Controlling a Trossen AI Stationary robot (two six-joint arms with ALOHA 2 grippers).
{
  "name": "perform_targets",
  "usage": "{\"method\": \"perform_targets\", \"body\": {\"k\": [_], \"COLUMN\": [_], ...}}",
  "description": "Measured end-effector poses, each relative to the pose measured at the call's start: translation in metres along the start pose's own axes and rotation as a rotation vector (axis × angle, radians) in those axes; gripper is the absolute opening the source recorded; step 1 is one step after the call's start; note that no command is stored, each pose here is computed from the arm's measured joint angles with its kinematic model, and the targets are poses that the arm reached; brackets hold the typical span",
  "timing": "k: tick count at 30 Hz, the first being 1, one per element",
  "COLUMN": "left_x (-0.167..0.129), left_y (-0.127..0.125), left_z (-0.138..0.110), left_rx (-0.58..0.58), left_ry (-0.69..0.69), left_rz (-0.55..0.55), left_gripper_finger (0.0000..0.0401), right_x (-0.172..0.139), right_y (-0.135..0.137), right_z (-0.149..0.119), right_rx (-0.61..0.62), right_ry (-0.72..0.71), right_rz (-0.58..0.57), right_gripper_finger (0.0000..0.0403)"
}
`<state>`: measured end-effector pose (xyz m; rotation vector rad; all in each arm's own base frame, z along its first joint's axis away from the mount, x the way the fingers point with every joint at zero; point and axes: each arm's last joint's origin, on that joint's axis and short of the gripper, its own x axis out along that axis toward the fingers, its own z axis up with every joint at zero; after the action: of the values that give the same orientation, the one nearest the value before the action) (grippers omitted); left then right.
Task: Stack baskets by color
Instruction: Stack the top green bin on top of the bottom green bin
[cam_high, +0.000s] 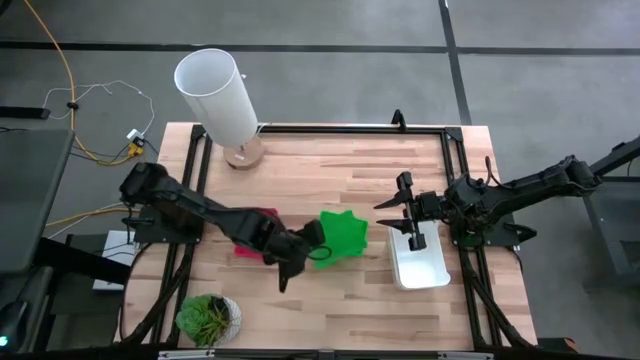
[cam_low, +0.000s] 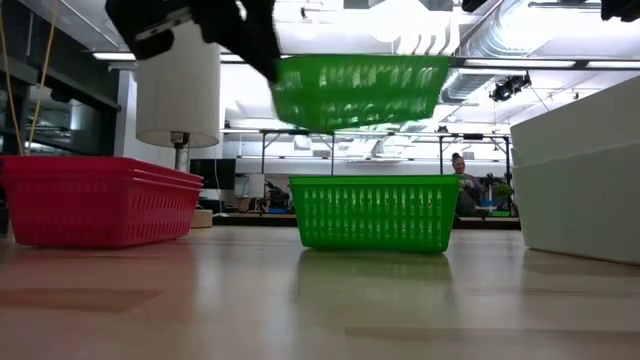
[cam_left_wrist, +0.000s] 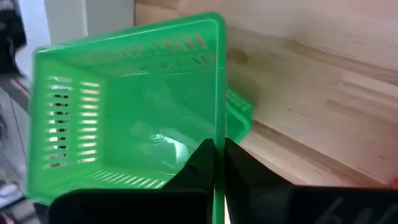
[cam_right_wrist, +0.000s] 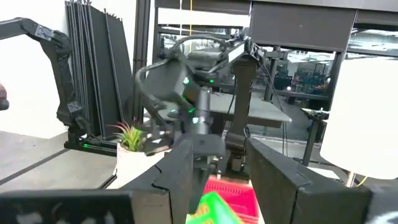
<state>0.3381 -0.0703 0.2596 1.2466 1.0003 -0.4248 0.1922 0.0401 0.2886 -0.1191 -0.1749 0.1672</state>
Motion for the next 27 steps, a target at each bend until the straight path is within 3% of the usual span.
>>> {"method": "perform_targets", "body": {"k": [8,15,27], "left_x": [0.027,0.037,0.044], "left_y": [0.015,0.022,0.026], "left_z": [-0.001,-0.028,-0.032], "left_rx": [0.153,0.168,0.344], "left_ry": [0.005,0.023,-0.063], "left_rz": [0.086,-0.039,-0.061], "left_gripper_finger": [0.0,0.0,0.0], "right_x": [0.0,0.0,-0.005], "right_y": [0.0,0.0,-0.004], "right_z": [-0.001,-0.002,0.004], "right_rx": [-0.004,-0.022,-0.107], "right_ry": [0.009,0.021,-0.002], "right_rz": [0.001,0.003,-0.045], "right_gripper_finger": [0.0138,0.0138,0.0138]}}
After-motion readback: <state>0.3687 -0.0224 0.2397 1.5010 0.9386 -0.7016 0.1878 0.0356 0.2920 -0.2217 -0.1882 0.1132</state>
